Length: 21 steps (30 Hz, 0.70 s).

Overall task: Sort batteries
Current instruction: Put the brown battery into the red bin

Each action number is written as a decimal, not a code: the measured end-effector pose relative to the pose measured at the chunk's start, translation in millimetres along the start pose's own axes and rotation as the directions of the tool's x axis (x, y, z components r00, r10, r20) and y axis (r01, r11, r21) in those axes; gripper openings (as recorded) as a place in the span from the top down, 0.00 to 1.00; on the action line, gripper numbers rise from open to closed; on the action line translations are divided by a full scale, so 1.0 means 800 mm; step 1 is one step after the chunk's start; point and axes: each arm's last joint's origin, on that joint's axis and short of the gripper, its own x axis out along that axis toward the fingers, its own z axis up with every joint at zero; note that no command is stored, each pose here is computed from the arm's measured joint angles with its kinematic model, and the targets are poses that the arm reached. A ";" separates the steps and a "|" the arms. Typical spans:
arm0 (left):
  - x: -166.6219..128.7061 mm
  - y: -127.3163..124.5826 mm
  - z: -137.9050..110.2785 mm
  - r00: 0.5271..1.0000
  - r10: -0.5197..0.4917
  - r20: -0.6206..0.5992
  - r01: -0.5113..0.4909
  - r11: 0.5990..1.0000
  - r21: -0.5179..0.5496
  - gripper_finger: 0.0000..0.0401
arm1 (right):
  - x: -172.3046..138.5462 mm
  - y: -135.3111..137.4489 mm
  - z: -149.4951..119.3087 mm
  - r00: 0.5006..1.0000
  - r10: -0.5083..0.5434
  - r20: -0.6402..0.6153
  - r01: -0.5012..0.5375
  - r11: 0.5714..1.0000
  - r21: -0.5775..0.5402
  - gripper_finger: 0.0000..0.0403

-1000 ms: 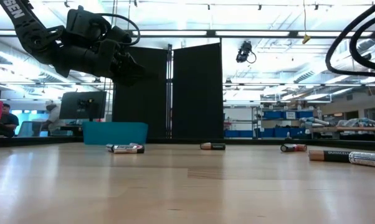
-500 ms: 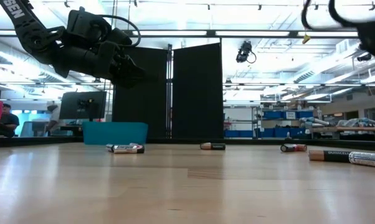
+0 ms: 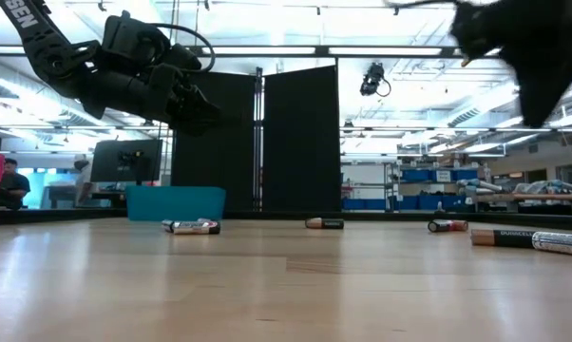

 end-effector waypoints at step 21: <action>0.003 -0.016 -0.009 0.994 -0.068 -0.085 0.064 0.997 -0.048 0.99 | 0.104 -0.006 0.091 0.858 0.470 0.208 -0.366 0.843 -0.394 0.95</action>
